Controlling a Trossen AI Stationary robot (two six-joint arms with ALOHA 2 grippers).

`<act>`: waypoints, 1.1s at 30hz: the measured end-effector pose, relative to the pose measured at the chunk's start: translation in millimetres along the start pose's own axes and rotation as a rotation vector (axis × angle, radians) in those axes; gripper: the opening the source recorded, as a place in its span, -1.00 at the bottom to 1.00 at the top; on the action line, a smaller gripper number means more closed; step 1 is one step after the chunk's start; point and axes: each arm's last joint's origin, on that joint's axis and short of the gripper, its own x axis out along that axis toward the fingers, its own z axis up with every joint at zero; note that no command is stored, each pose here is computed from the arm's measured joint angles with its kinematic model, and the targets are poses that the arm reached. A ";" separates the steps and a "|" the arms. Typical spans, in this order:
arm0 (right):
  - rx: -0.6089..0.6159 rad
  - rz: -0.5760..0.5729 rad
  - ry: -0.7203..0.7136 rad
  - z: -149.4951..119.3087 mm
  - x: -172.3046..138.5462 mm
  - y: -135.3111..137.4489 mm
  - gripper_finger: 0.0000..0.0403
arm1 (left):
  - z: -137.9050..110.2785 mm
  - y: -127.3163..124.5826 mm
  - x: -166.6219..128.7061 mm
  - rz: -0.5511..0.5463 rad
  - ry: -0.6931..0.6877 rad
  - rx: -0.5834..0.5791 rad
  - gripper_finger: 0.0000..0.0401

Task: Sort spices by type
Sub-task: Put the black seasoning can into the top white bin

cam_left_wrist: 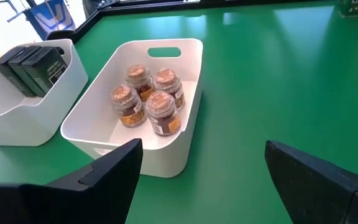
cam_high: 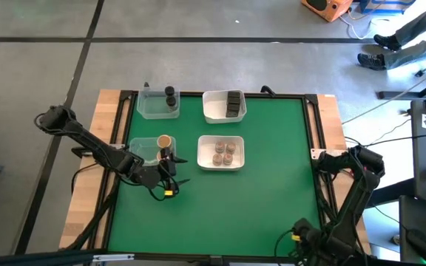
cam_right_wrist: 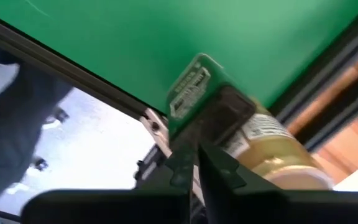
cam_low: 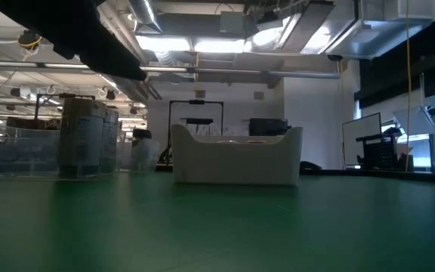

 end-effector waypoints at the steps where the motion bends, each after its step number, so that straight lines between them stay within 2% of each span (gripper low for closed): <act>1: -0.009 -0.016 0.010 -1.7 0.5 -1.8 -0.91 | 0.5 -0.1 0.0 -0.001 -0.004 -0.003 0.61; 5: -0.030 -0.047 0.021 -8.3 5.3 -5.1 -0.98 | 1.7 -0.4 0.0 -0.004 -0.015 -0.008 0.61; 20: -0.104 -0.065 -0.090 -6.8 22.6 1.2 -0.92 | 1.8 -0.4 0.0 -0.003 -0.015 0.009 0.61; 25: -0.119 -0.121 -0.188 1.5 21.7 -3.8 -0.92 | 1.8 -0.1 0.3 -0.002 -0.015 0.010 0.61; 33: -0.247 -0.198 -0.395 31.7 15.4 -1.0 -0.92 | 1.6 0.0 0.3 -0.001 -0.013 0.011 0.61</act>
